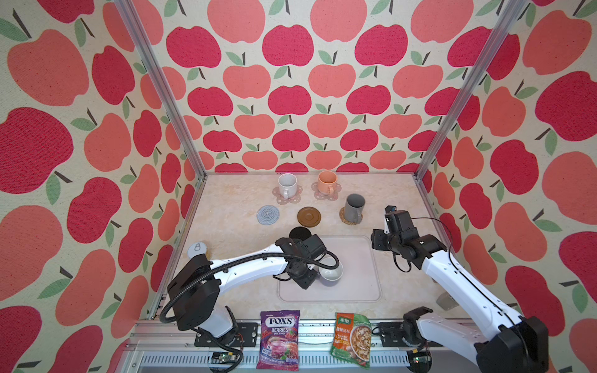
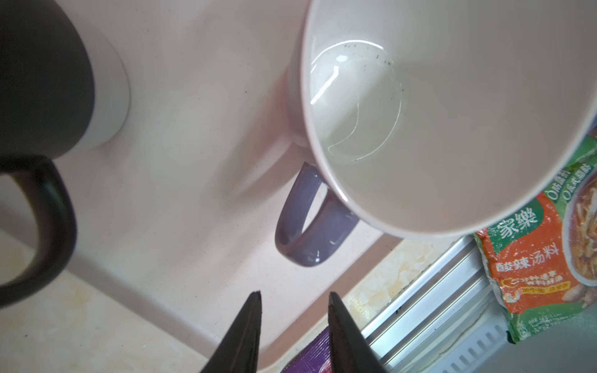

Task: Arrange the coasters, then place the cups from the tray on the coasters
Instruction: 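Close left gripper on the rim of the lavender-handled mug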

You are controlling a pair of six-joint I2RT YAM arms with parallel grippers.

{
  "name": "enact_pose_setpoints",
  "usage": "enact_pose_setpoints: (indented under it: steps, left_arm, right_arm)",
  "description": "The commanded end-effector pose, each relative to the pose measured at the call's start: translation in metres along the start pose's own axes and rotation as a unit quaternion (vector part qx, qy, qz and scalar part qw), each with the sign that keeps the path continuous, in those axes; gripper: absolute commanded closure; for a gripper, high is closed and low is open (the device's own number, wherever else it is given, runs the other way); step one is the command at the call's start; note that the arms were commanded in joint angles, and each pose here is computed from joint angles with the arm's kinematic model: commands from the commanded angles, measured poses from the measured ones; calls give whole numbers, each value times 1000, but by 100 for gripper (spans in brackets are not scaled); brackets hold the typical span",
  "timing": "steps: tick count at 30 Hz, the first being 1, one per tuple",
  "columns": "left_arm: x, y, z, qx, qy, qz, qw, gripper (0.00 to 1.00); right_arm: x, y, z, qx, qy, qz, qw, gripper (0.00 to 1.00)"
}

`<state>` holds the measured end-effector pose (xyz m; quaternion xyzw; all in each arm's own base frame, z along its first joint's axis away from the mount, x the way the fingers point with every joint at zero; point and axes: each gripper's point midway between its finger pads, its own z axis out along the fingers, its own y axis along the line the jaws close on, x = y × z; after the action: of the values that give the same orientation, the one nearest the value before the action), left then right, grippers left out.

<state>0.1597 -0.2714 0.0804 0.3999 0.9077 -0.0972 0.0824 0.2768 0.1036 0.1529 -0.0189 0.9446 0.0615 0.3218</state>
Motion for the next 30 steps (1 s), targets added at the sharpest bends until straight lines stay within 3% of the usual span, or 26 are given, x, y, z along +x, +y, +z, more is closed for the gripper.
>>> enact_pose_setpoints:
  steps: [1, 19, 30]
  left_arm:
    - [-13, 9, 0, -16, -23, 48, 998, 63]
    - [-32, -13, -1, 48, -46, 129, 989, 61]
    - [-34, -24, 14, 76, -27, 141, 987, 63]
  right_arm:
    - [8, -2, -2, 1, 8, 8, 1000, 40]
    - [9, 0, 3, 0, 15, 6, 1000, 39]
    - [12, -1, 6, 1, 21, 5, 1000, 39]
